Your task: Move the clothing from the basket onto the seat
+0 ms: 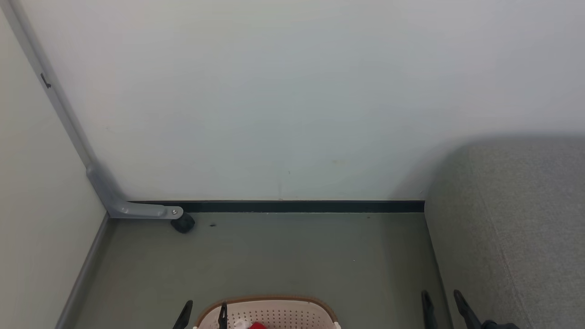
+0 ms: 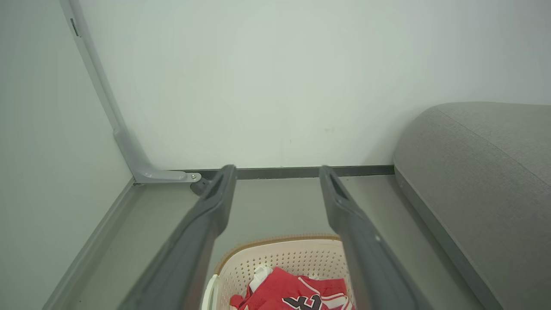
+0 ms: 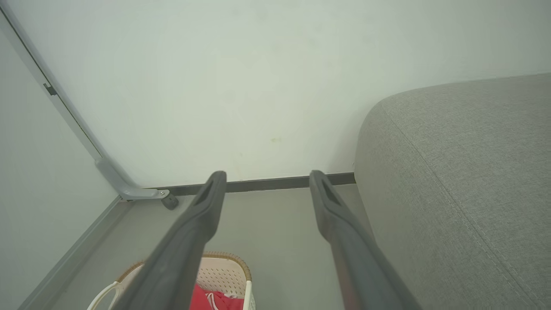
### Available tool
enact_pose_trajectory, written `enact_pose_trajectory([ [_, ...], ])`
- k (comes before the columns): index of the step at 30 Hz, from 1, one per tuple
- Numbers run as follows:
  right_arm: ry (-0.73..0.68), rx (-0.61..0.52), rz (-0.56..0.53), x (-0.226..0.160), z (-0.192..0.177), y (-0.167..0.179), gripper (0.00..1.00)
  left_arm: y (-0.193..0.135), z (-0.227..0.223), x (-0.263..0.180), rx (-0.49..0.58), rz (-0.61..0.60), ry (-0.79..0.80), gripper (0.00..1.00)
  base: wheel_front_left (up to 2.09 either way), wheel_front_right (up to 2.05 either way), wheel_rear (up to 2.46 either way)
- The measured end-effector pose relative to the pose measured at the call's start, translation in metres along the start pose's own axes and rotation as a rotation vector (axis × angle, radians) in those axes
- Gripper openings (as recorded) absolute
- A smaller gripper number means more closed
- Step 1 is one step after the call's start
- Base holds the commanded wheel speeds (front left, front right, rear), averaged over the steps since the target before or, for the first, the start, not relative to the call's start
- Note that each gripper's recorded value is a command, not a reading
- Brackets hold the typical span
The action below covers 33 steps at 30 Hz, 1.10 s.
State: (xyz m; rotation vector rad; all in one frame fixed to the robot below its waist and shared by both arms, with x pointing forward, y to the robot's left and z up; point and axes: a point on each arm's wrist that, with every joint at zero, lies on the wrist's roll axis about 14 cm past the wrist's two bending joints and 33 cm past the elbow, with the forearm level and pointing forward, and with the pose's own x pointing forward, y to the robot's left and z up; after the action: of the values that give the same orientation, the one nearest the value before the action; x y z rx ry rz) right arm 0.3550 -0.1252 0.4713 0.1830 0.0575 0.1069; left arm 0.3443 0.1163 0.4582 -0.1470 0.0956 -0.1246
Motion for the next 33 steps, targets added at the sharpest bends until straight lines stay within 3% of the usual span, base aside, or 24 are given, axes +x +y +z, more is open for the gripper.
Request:
enact_pose_trajectory([
  [19,0.174,-0.023,-0.116,-0.016,-0.054,-0.037,1.00,-0.022,-0.047,0.027,-0.030,-0.114,0.155,1.00,0.00,0.00,0.00],
  [33,0.269,-0.041,-0.171,-0.014,-0.082,-0.056,1.00,-0.028,-0.132,0.041,0.063,-0.260,0.418,1.00,0.00,0.00,0.00],
])
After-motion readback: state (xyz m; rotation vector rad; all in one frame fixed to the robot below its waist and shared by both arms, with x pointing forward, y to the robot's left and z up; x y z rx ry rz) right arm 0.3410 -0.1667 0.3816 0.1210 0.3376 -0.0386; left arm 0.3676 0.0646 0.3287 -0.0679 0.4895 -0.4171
